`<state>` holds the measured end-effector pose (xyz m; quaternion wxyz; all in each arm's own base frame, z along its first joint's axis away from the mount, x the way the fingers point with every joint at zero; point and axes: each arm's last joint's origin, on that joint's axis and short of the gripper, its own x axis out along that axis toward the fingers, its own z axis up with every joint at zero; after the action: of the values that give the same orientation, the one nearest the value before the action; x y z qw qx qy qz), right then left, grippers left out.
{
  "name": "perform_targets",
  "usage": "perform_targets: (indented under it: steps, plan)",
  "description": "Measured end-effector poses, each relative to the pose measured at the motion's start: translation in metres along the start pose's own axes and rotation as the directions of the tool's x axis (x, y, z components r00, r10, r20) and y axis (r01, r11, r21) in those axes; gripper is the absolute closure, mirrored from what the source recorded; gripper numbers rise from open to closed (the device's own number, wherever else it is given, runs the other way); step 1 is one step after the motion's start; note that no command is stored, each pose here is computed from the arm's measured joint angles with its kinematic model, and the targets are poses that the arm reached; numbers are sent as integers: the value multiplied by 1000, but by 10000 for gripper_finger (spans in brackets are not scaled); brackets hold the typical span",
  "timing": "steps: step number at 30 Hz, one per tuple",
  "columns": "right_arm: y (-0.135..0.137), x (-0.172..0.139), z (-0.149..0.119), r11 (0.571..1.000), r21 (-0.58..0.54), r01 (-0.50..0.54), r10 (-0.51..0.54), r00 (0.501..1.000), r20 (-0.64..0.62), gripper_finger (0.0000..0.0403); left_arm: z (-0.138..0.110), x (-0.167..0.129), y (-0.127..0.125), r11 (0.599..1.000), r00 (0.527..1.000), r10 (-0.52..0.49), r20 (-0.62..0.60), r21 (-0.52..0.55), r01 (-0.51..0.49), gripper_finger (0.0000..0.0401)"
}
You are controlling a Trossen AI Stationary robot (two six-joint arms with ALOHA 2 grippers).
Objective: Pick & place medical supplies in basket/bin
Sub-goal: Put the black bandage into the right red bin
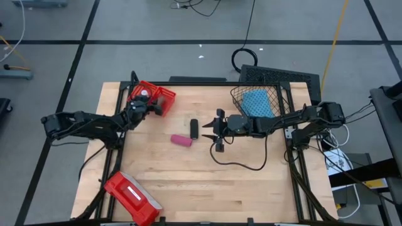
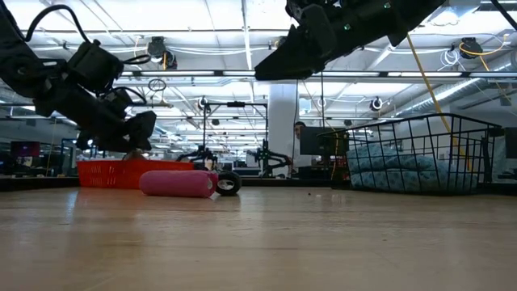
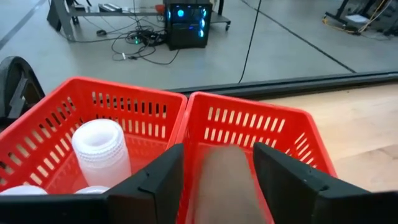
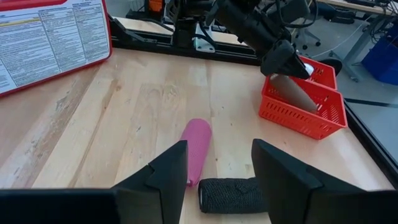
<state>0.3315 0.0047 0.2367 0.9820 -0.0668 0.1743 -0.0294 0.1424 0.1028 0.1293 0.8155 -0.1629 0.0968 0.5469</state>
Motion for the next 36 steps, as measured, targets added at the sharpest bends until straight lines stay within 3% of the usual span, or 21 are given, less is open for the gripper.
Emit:
perform_targets:
  steps: [9, 14, 21, 28, 36]
  plan:
    - [1, 0, -3, 999, 35, -3, 4, 999, -35, 236, 5, 0, -3, 999, 999, -25, 37, -26, 26, 199]
    - [1, 0, -6, 999, 47, -4, 7, 998, -64, 238, 12, -1, -8, 991, 991, -127, 35, -44, 129, 199]
    - [1, 3, -8, 998, 55, -3, 6, 998, -63, 228, 29, -10, -22, 935, 936, -346, 59, -65, 349, 199]
    - [0, 25, -24, 992, 125, 8, 2, 997, -83, 212, 37, -24, -29, 888, 890, -444, 106, -85, 453, 199]
    - [-28, 57, -38, 989, 144, 43, -8, 972, -233, 175, 43, -37, -35, 847, 849, -507, 149, -97, 523, 199]
